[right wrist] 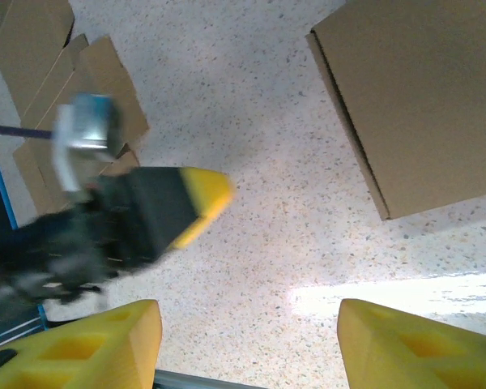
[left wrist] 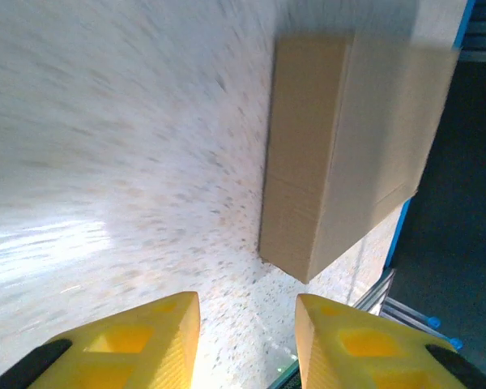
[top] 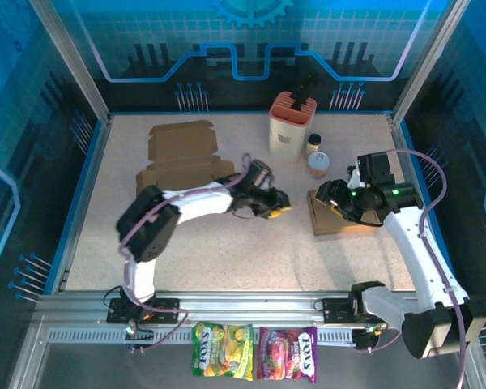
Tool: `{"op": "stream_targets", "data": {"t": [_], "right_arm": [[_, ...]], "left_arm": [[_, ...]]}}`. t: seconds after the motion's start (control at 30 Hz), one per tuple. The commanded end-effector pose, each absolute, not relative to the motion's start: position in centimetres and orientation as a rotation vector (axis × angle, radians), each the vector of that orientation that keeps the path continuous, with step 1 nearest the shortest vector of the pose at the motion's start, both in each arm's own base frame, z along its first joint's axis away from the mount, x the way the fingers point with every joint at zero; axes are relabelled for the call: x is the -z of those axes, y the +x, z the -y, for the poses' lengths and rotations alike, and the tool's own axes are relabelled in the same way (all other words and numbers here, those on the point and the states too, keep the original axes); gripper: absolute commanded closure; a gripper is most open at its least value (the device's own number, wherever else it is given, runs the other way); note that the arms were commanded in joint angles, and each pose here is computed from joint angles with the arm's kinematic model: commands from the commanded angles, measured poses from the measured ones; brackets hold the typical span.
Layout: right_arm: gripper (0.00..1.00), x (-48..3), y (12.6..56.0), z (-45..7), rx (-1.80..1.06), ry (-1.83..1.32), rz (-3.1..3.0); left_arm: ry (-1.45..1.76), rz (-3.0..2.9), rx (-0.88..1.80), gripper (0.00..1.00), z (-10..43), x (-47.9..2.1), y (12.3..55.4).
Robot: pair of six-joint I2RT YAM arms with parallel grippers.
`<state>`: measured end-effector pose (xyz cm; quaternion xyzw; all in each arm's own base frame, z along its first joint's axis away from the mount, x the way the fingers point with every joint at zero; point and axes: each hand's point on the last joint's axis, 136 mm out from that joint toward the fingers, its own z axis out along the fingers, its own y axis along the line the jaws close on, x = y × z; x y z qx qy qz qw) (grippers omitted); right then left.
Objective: Fold the paper box
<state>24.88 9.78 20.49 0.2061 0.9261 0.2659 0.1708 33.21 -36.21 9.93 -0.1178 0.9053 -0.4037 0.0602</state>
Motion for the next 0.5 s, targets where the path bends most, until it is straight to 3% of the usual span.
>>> {"op": "stream_targets", "data": {"t": [0.0, 0.3, 0.47], "right_arm": [[0.40, -21.4, 26.0, -11.5, -0.784, 0.511, -2.609], [0.41, -20.9, 27.7, -18.2, -0.906, 0.392, -2.640], [0.41, -20.2, 28.2, -20.2, -0.947, 0.368, -2.676]], "left_arm": [[-0.475, -2.717, 1.046, 0.64, 27.7, -10.6, 34.6], [-0.841, -2.694, 0.669, 0.66, 7.3, -8.8, 38.2], [-0.934, -2.745, 0.614, 0.68, 4.2, -5.4, 38.4]]}}
